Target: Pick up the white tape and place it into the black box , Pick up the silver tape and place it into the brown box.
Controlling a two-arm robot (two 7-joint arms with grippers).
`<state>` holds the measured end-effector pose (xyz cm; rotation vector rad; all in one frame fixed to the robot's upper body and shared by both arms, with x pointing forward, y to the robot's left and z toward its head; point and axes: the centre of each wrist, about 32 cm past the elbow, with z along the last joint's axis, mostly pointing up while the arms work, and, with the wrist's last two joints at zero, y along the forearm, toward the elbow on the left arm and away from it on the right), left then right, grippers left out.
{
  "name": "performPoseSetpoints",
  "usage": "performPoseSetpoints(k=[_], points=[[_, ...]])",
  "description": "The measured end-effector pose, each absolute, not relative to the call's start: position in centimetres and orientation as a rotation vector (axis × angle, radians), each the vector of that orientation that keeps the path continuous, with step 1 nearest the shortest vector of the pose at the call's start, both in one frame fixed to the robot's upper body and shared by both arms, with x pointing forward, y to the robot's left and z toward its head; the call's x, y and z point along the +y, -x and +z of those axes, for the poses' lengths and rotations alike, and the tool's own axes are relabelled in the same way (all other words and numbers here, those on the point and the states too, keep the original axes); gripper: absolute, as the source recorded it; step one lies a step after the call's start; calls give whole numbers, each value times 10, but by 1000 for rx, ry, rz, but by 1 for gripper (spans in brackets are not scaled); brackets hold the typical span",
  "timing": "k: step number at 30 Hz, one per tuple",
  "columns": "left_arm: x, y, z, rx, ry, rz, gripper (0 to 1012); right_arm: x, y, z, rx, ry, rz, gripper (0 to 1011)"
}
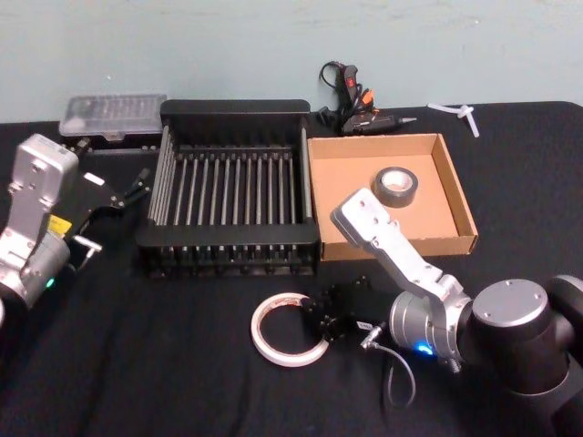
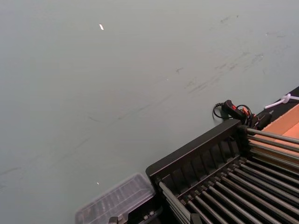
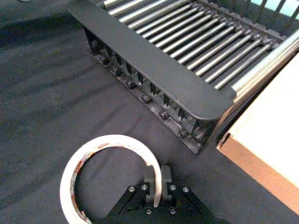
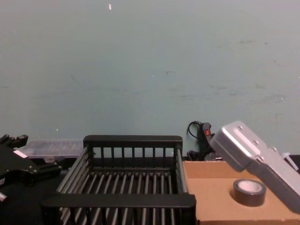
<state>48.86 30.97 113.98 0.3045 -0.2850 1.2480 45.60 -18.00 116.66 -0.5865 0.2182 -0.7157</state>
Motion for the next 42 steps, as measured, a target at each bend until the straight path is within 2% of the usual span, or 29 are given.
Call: performPoseSetpoints(k=[11, 28, 42], points=[[310, -489, 1140, -285, -304, 1248, 1002, -185, -454, 1179, 191, 541, -702, 97], [310, -489, 1140, -285, -304, 1248, 1002, -198, -449, 1216, 75, 448, -712, 97], [310, -489, 1140, -285, -304, 1248, 1001, -204, -463, 1234, -32, 384, -771, 97]])
